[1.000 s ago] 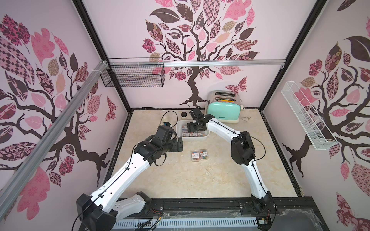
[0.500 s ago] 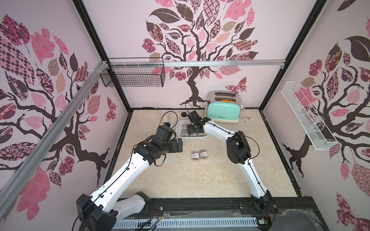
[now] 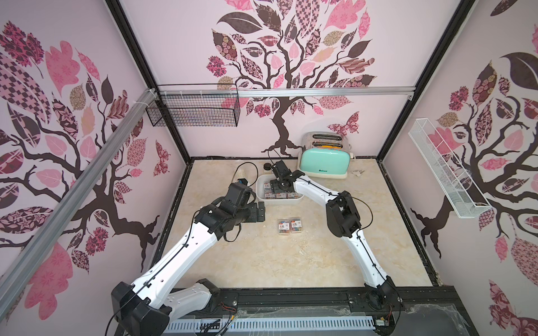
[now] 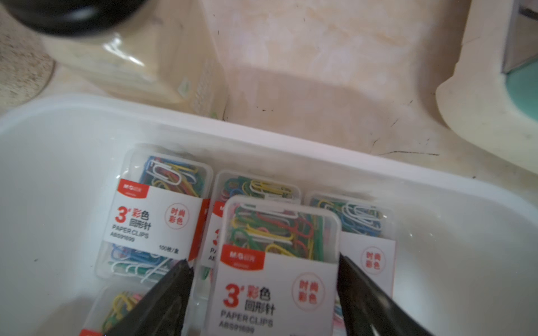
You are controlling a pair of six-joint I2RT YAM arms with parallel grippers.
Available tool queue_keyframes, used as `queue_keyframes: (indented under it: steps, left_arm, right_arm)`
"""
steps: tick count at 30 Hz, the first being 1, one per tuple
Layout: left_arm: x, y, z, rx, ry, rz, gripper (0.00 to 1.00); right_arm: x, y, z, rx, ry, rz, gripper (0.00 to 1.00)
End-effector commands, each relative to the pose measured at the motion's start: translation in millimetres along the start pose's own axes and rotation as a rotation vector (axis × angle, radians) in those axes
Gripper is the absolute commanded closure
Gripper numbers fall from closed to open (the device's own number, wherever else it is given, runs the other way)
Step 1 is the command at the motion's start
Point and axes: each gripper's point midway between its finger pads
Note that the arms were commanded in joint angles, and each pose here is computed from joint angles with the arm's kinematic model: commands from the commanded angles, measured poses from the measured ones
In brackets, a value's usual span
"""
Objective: Take the paper clips out of the storage box
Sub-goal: Pick up the boxed paper clips from the storage box.
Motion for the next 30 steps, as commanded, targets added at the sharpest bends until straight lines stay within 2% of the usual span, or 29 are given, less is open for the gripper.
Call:
queue_keyframes:
  steps: [1, 3, 9, 12, 18, 20, 24, 25, 30]
  left_arm:
    - [-0.5, 1.9, -1.3, 0.003, -0.001, -0.001, 0.02]
    - [0.3, 1.6, -0.8, 0.003, -0.002, -0.002, 0.02]
    - [3.4, 0.8, -0.4, 0.010, 0.006, -0.002, 0.02]
    - [4.3, 0.4, 0.7, 0.012, 0.008, -0.001, 0.02]
    - [6.2, 1.9, 1.9, 0.021, 0.011, 0.009, 0.02]
    - [5.9, 1.6, 2.7, 0.021, 0.008, 0.008, 0.02]
    - [4.2, 2.8, 4.9, 0.026, -0.003, 0.011, 0.02]
    - [3.8, 3.8, 4.8, 0.027, -0.005, 0.015, 0.02]
    - [-0.5, 7.5, 6.6, 0.041, -0.017, 0.035, 0.02]
  right_arm:
    - [12.7, -1.5, -10.1, -0.013, 0.018, -0.016, 0.27]
    - [12.1, -0.6, -8.2, -0.014, 0.013, -0.013, 0.31]
    - [12.0, 0.4, -4.7, -0.024, 0.001, -0.013, 0.32]
    - [14.2, -0.3, -6.7, -0.030, 0.009, -0.017, 0.43]
    - [13.5, -1.7, -8.8, -0.031, 0.016, -0.018, 0.47]
    - [7.6, -0.6, -4.8, -0.032, 0.005, -0.011, 0.52]
    - [-7.6, 2.9, 8.7, -0.032, -0.027, 0.010, 0.56]
    - [-27.0, 6.8, 24.9, -0.028, -0.065, 0.029, 0.57]
    - [-62.6, 10.4, 49.4, -0.032, -0.124, 0.060, 0.63]
Point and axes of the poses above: each gripper's point midway between its finger pads, its own x axis out along the fingers, its own y axis along the line the jaws close on, z = x × y, and after that the axes turned 11 degrees about x, right-handed
